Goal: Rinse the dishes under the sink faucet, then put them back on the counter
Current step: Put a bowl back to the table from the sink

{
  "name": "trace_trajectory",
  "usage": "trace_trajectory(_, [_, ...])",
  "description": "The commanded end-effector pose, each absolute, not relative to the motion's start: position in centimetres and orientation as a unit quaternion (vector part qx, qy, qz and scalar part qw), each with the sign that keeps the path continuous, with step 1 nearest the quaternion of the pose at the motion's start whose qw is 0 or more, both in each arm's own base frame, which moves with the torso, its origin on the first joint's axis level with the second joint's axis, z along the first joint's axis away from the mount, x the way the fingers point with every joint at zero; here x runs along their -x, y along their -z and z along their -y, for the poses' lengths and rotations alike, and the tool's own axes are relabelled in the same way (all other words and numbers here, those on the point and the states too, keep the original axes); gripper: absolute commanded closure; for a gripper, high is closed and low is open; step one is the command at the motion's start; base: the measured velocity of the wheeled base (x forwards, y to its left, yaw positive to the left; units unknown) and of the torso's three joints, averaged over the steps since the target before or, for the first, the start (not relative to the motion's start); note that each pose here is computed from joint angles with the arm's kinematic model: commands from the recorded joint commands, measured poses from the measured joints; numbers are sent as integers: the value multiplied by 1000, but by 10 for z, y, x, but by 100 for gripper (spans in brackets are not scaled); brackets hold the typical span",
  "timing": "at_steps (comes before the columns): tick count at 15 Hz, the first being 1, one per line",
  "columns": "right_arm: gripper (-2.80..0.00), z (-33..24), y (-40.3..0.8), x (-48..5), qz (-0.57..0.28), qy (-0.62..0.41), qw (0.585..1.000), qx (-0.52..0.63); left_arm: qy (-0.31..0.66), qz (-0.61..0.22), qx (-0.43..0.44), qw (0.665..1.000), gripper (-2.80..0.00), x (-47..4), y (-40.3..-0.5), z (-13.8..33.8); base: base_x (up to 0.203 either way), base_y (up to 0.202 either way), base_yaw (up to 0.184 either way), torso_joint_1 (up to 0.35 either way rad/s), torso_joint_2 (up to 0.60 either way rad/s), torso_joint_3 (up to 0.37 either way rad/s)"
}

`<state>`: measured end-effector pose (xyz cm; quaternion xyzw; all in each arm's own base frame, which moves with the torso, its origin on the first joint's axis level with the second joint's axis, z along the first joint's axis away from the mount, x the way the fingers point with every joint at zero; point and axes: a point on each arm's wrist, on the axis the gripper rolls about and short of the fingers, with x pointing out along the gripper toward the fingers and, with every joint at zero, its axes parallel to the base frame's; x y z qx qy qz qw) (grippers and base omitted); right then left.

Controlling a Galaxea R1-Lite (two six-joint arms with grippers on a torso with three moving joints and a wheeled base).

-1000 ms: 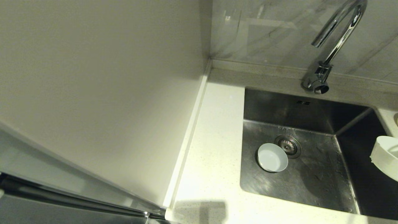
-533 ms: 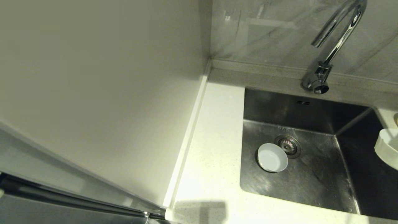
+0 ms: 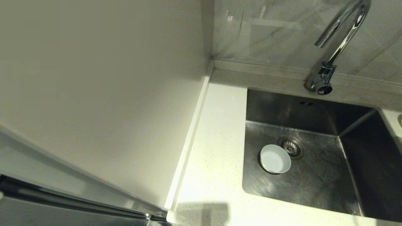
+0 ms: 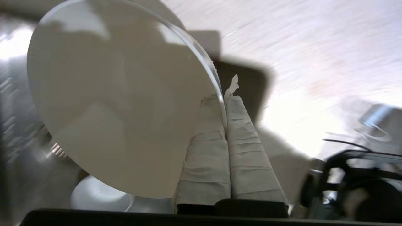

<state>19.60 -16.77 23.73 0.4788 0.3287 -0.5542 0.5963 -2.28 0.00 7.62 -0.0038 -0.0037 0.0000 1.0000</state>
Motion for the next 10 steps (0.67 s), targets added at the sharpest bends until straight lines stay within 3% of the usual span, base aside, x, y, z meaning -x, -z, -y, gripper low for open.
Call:
trace_trajectory(1, [0,197,-220,-181,-340,584,556,-484,0,2,4,1000,0,23,-75,0,0,0,0,0,0,0])
trace_trajectory(10, [0,242,-213,-198,-287,528,649,-466,0,2,4,1000,0,23,-75,0,0,0,0,0,0,0])
